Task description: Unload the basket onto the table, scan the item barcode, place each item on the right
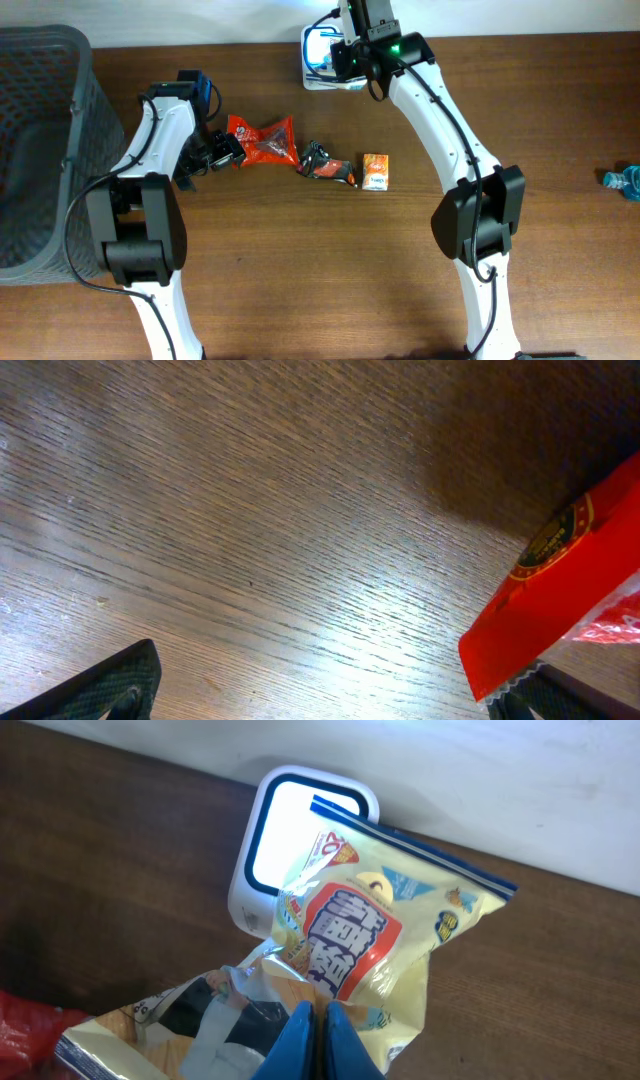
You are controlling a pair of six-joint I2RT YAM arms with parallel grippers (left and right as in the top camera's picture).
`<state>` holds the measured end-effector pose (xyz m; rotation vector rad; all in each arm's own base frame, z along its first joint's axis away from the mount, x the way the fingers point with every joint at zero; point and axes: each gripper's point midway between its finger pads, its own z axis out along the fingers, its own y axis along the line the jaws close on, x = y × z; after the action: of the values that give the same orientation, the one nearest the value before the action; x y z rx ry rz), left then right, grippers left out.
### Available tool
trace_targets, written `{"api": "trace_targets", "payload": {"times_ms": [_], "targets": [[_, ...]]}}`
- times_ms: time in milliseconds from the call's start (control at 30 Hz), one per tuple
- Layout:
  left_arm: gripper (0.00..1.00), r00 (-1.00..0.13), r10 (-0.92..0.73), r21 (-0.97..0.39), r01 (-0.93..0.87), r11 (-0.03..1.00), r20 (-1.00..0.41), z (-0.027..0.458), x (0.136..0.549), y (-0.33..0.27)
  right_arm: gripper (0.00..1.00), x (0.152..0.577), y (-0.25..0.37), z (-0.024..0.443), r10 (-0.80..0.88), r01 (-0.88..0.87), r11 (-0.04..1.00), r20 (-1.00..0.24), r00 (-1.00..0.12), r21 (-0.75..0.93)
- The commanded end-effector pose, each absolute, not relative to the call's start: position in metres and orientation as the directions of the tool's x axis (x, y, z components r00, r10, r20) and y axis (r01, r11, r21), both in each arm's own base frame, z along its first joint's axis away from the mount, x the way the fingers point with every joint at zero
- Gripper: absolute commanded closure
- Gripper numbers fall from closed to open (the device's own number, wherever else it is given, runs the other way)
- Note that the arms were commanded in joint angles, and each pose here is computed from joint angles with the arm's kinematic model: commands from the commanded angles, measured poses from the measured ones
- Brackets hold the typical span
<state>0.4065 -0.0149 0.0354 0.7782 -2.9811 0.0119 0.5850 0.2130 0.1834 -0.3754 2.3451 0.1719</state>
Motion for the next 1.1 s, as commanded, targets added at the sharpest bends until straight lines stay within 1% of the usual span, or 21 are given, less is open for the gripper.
{"api": "trace_targets", "payload": {"times_ms": [0,100,200,333,367,433,467,500,533,567,633,767,833,900,967,1067], "targets": [[0.01,-0.864,-0.499,0.027,-0.499,0.866,0.065,0.032,0.404,-0.011,0.96,0.584,0.219,0.220,-0.194,-0.324,0.946,-0.750,-0.632,0.028],[0.01,-0.864,-0.499,0.027,-0.499,0.866,0.065,0.032,0.404,-0.011,0.96,0.586,0.220,0.223,-0.188,-0.323,0.946,-0.760,-0.622,0.030],[0.01,-0.864,-0.499,0.026,-0.499,0.866,0.064,0.032,0.404,-0.011,0.96,0.588,0.209,0.234,-0.140,-0.251,0.968,-0.771,-0.621,0.026],[0.01,-0.864,-0.499,0.027,-0.499,0.866,0.065,0.032,0.404,-0.011,0.96,0.578,0.200,0.245,-0.144,-0.233,0.972,-0.763,-0.630,0.010],[0.01,-0.864,-0.499,0.026,-0.499,0.866,0.064,0.032,0.404,-0.011,0.84,0.573,0.199,0.240,-0.151,-0.233,0.972,-0.743,-0.652,0.007],[0.01,-0.864,-0.499,0.026,-0.499,0.866,0.064,0.032,0.404,-0.011,0.52,0.563,0.194,0.226,-0.140,-0.211,0.977,-0.694,-0.706,0.017],[0.01,-0.864,-0.499,0.026,-0.499,0.866,0.064,0.032,0.404,-0.011,0.41,0.558,0.192,0.212,-0.127,-0.191,0.981,-0.657,-0.744,0.026],[0.01,-0.864,-0.499,0.027,-0.499,0.866,0.065,0.032,0.404,-0.011,0.33,0.554,0.190,0.202,-0.108,-0.166,0.986,-0.627,-0.771,0.035],[0.01,-0.864,-0.499,0.027,-0.499,0.866,0.065,0.032,0.404,-0.011,0.29,0.551,0.188,0.189,-0.080,-0.134,0.990,-0.595,-0.799,0.046],[0.01,-0.864,-0.499,0.027,-0.499,0.866,0.064,0.032,0.404,-0.011,0.20,0.547,0.187,0.175,-0.031,-0.085,0.994,-0.559,-0.828,0.070],[0.01,-0.864,-0.499,0.026,-0.499,0.866,0.064,0.032,0.404,-0.011,0.15,0.542,0.186,0.142,0.079,0.028,0.993,-0.484,-0.871,0.111],[0.01,-0.864,-0.499,0.027,-0.499,0.866,0.065,0.032,0.404,-0.011,0.15,0.530,0.183,0.088,0.205,0.169,0.977,-0.369,-0.907,0.127],[0.01,-0.864,-0.499,0.027,-0.499,0.866,0.065,0.032,0.404,-0.011,0.18,0.526,0.186,0.069,0.220,0.186,0.974,-0.331,-0.918,0.132],[0.01,-0.864,-0.499,0.027,-0.499,0.866,0.065,0.032,0.404,-0.011,0.26,0.520,0.193,0.051,0.215,0.174,0.971,-0.285,-0.934,0.162],[0.01,-0.864,-0.499,0.026,-0.499,0.866,0.064,0.032,0.404,-0.011,0.33,0.517,0.195,0.041,0.224,0.182,0.968,-0.265,-0.938,0.172],[0.01,-0.864,-0.499,0.027,-0.499,0.866,0.065,0.032,0.404,-0.011,0.50,0.515,0.194,0.034,0.263,0.223,0.959,-0.252,-0.931,0.177]]}}
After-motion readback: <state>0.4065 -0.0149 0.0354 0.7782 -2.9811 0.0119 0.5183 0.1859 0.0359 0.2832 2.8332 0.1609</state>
